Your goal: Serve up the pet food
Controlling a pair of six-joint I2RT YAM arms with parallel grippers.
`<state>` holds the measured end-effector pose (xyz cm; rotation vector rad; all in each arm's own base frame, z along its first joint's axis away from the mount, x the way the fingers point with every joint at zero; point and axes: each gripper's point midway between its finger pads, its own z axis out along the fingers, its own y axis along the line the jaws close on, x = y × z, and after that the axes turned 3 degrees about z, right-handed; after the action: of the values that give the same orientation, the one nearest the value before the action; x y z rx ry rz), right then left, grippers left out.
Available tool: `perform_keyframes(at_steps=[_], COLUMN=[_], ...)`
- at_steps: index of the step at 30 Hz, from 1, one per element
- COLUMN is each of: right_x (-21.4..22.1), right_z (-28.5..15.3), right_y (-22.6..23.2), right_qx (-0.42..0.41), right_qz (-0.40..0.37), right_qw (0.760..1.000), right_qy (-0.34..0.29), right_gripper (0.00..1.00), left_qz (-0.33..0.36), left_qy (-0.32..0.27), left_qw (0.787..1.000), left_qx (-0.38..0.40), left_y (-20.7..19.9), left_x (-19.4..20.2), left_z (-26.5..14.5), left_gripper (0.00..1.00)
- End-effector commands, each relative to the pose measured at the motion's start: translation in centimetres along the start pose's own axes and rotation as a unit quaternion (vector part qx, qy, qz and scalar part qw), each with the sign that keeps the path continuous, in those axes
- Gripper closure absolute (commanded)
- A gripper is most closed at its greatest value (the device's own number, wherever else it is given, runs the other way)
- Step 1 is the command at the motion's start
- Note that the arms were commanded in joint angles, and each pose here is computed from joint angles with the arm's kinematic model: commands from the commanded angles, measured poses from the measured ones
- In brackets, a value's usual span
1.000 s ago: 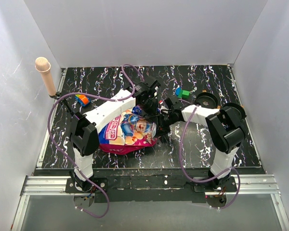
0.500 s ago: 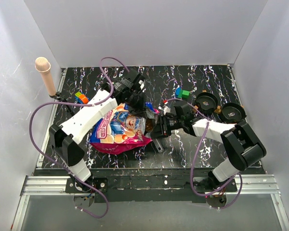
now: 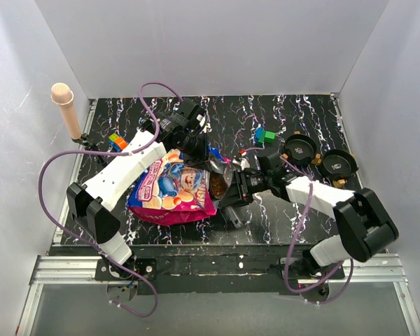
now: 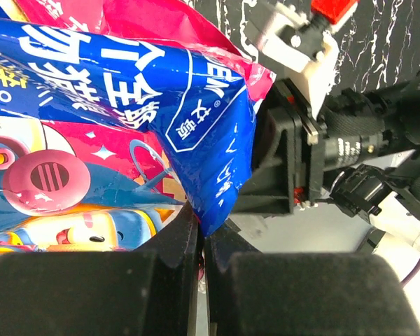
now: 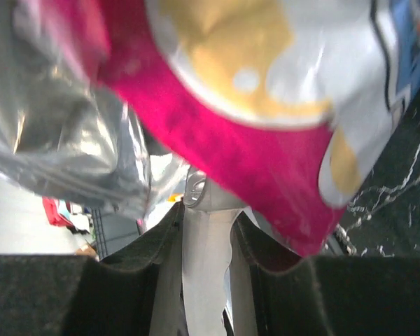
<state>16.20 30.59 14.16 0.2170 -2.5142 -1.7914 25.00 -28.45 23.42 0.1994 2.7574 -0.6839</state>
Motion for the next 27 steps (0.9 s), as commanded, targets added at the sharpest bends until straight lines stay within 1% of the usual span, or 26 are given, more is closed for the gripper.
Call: perform_keyframes(at_steps=[1,2,4,6,8,10,14,17,18,21,27], right_x=[3.0,3.4,4.7,5.2,4.5,4.6,5.9,5.0,4.8,4.8,5.8], right_z=[-1.8,-2.0,-2.5,-3.2,-3.4,-3.5,-5.2,-5.5,-5.4,-5.6,-6.4], right_y=[2.6,2.3,1.9,1.9,2.3,2.6,4.1,4.3,4.2,4.2,4.9], right_qx=[-0.020,-0.006,0.014,0.010,-0.002,-0.004,-0.020,-0.048,-0.046,-0.042,-0.057], right_qz=[-0.053,-0.038,-0.024,-0.025,-0.023,-0.006,-0.034,-0.016,-0.015,-0.025,-0.030], right_qw=[0.995,0.994,0.992,0.993,0.994,0.993,0.994,0.994,0.994,0.995,0.994], right_qy=[0.082,0.103,0.122,0.114,0.105,0.117,0.103,0.094,0.095,0.090,0.085], right_gripper=[0.99,0.99,0.99,0.99,0.99,0.99,0.99,0.99,0.99,0.99,0.99], left_qz=[0.049,0.053,0.060,0.070,0.072,0.066,0.058,0.050,0.045,0.037,0.009], left_qy=[-0.040,-0.041,-0.046,-0.052,-0.054,-0.048,-0.033,-0.026,-0.025,-0.036,-0.075], left_qw=[0.994,0.992,0.989,0.984,0.981,0.979,0.982,0.983,0.984,0.984,0.988], left_qx=[0.093,0.103,0.128,0.153,0.173,0.186,0.174,0.173,0.173,0.172,0.136], left_y=[-3.3,-3.6,-4.4,-5.1,-5.5,-5.7,-4.8,-4.4,-4.4,-4.7,-4.5], left_x=[-1.0,-1.0,-0.9,-0.7,-0.3,0.3,1.6,2.2,2.2,1.3,-1.5], left_z=[-3.0,-3.0,-3.6,-4.2,-4.7,-4.9,-4.9,-4.5,-4.3,-4.1,-3.4], left_gripper=[1.00,1.00,1.00,1.00,1.00,1.00,1.00,1.00,1.00,1.00,1.00])
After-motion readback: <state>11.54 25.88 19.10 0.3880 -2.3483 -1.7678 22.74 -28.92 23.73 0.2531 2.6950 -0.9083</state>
